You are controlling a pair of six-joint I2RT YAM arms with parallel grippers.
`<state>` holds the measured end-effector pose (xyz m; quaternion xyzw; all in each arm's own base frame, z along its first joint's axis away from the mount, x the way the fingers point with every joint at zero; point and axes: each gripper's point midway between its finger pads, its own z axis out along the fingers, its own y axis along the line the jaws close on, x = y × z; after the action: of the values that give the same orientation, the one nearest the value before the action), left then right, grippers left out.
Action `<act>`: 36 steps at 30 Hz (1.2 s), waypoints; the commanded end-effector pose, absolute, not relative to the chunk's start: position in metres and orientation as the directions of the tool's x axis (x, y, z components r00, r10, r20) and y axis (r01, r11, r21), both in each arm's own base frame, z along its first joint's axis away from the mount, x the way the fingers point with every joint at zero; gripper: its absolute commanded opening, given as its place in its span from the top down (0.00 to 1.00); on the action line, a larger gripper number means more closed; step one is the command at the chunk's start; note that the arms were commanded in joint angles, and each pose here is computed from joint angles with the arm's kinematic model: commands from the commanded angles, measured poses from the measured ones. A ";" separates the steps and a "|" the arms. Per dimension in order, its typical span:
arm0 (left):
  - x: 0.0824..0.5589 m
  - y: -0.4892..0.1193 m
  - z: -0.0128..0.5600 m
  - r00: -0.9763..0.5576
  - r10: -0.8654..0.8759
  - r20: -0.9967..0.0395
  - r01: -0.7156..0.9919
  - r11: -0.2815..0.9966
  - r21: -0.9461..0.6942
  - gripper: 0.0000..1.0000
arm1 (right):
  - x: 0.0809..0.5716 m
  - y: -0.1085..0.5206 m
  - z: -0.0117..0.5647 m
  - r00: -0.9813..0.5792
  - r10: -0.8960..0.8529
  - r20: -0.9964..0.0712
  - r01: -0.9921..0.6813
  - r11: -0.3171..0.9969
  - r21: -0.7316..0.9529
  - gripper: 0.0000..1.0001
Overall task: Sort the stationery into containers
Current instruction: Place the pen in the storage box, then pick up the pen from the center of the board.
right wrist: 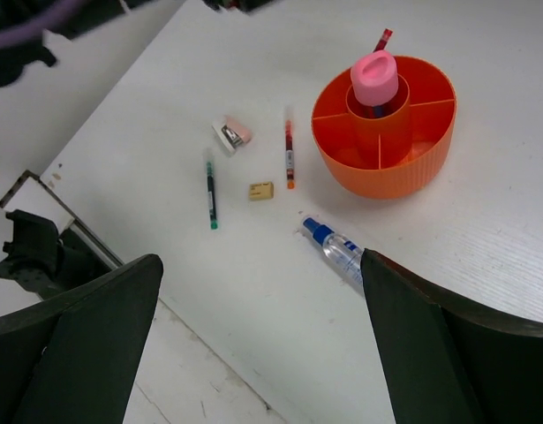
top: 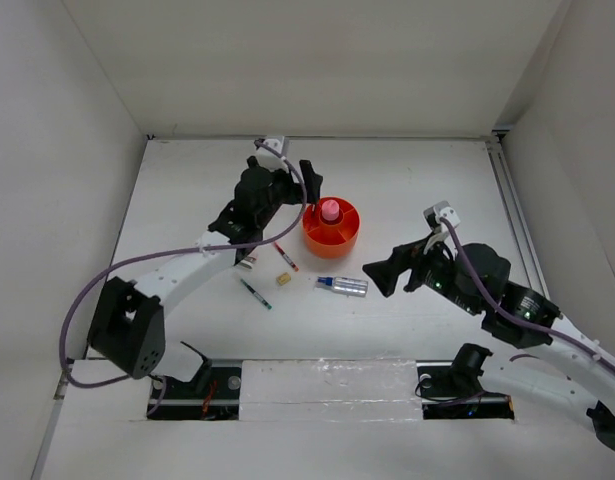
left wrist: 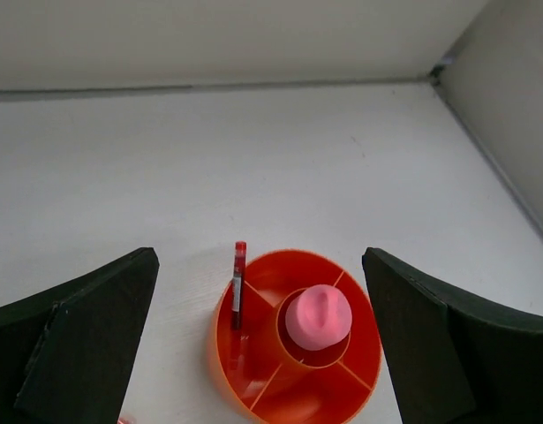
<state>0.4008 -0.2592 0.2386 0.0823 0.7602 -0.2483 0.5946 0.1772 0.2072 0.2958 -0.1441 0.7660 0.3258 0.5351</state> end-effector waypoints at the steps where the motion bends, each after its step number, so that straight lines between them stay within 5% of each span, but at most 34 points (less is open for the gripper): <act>1: 0.399 -0.220 0.319 -0.145 -0.367 -0.919 0.265 0.880 -0.393 0.00 | 0.182 0.213 0.312 -0.343 0.154 -0.927 -0.586 0.736 0.339 0.00; 7: 0.378 -0.161 0.352 -0.141 -0.541 -0.829 -0.049 0.840 -0.540 0.00 | 0.187 0.226 0.312 -0.342 0.112 -0.933 -0.614 0.725 0.312 0.00; 16: 0.328 -0.101 0.337 -0.150 -0.608 -0.780 -0.258 0.785 -0.563 0.00 | 0.189 0.228 0.324 -0.327 0.102 -0.939 -0.624 0.723 0.296 0.00; 29: 0.275 -0.064 0.209 -0.257 -0.676 -0.691 -0.586 0.677 -0.445 0.00 | 0.194 0.242 0.315 -0.350 0.043 -0.936 -0.639 0.720 0.272 0.00; 36: 0.296 -0.050 0.146 -0.370 -0.730 -0.574 -0.653 0.644 -0.399 0.00 | 0.190 0.244 0.311 -0.356 0.037 -0.934 -0.657 0.700 0.278 0.00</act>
<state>0.2916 -0.0500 0.1703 -0.4060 0.8155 -0.0260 0.4118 0.1921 0.2382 0.2789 -0.2021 0.7869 0.2968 0.5019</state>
